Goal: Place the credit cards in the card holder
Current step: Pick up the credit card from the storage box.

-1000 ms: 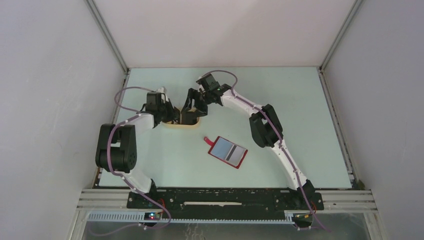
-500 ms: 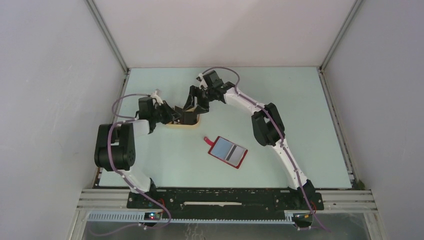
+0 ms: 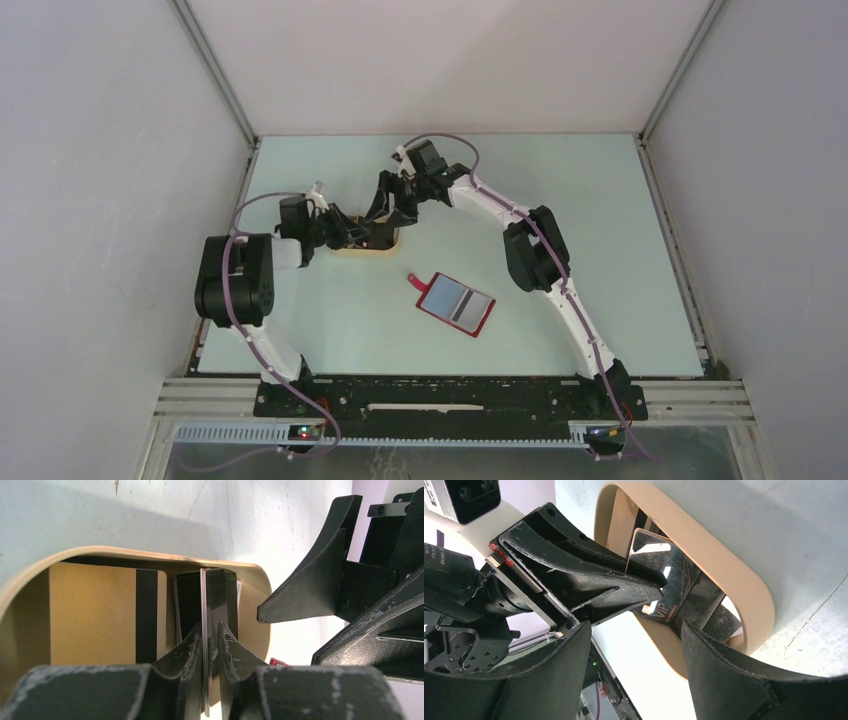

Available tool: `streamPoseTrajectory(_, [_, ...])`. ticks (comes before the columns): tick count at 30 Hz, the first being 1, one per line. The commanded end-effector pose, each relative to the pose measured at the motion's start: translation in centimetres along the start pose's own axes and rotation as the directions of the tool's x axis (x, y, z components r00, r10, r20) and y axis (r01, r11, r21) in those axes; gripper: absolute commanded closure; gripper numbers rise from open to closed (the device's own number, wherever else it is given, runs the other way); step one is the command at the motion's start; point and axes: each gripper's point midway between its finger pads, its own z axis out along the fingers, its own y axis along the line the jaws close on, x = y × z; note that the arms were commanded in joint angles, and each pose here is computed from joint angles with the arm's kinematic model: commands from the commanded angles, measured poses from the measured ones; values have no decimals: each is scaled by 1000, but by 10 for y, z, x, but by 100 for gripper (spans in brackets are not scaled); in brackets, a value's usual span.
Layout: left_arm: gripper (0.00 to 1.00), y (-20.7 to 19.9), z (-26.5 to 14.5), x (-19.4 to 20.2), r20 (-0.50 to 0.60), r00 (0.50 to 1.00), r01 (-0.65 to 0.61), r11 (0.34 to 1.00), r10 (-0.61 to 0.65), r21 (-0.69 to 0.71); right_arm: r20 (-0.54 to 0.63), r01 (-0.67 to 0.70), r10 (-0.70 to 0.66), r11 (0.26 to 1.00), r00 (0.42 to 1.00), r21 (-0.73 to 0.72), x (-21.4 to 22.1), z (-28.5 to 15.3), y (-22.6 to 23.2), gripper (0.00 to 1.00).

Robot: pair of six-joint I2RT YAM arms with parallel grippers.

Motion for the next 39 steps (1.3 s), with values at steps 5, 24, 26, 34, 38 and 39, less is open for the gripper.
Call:
streamPoseTrajectory(5, [80,-15,-3,-16,37,999,-30,998,28,53,44,79,-77,995,996,-62,-12,-25,37,25])
streamPoseTrajectory(24, [83,-21,-7,-20,51,999,3,995,-8,103,45,85,-82,994,996,-72,-12,-29,40,25])
streamPoseTrajectory(26, [83,-22,-7,-20,52,999,3,994,-9,106,46,87,-84,993,995,-73,-12,-29,41,25])
streamPoseTrajectory(34, [85,-21,-12,-22,71,997,18,993,-27,114,44,88,-85,993,995,-75,-12,-30,42,25])
streamPoseTrajectory(38, [84,-20,-14,-21,70,997,30,992,-39,126,45,89,-86,993,995,-76,-12,-30,42,25])
streamPoseTrajectory(39, [84,-19,-14,-20,69,997,33,992,-42,125,45,88,-85,993,995,-75,-12,-30,42,25])
